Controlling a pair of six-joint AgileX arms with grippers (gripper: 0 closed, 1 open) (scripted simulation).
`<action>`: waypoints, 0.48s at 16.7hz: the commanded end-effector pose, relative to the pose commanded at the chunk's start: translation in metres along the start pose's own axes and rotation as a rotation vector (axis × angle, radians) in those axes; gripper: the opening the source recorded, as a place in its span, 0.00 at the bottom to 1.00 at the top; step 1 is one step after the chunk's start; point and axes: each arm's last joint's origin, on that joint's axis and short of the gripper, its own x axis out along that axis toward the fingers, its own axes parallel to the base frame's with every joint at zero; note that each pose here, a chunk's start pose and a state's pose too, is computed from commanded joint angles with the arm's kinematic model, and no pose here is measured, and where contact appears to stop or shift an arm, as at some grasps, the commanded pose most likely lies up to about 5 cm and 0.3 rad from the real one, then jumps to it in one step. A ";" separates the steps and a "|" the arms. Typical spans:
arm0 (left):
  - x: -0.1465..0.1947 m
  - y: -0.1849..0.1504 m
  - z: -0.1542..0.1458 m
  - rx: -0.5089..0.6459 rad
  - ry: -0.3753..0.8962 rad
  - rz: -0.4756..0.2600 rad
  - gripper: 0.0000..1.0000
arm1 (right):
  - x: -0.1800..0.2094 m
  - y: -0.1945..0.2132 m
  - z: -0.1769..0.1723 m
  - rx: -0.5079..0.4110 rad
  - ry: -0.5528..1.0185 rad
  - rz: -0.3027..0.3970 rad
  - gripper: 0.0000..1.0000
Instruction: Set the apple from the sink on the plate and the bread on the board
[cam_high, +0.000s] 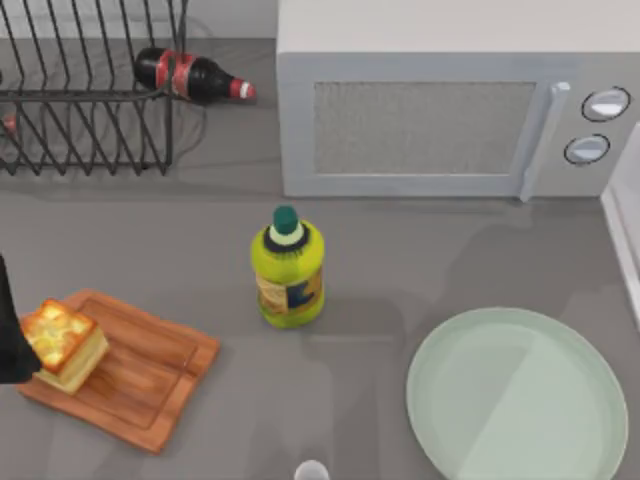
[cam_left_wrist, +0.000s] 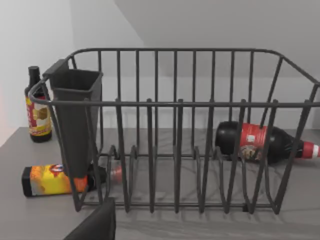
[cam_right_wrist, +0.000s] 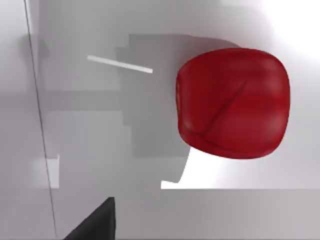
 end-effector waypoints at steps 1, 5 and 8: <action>0.000 0.000 0.000 0.000 0.000 0.000 1.00 | 0.014 -0.001 0.002 0.000 0.000 0.000 1.00; 0.000 0.000 0.000 0.000 0.000 0.000 1.00 | 0.078 -0.002 0.004 0.002 -0.015 -0.003 1.00; 0.000 0.000 0.000 0.000 0.000 0.000 1.00 | 0.117 -0.002 -0.001 0.003 -0.011 -0.002 1.00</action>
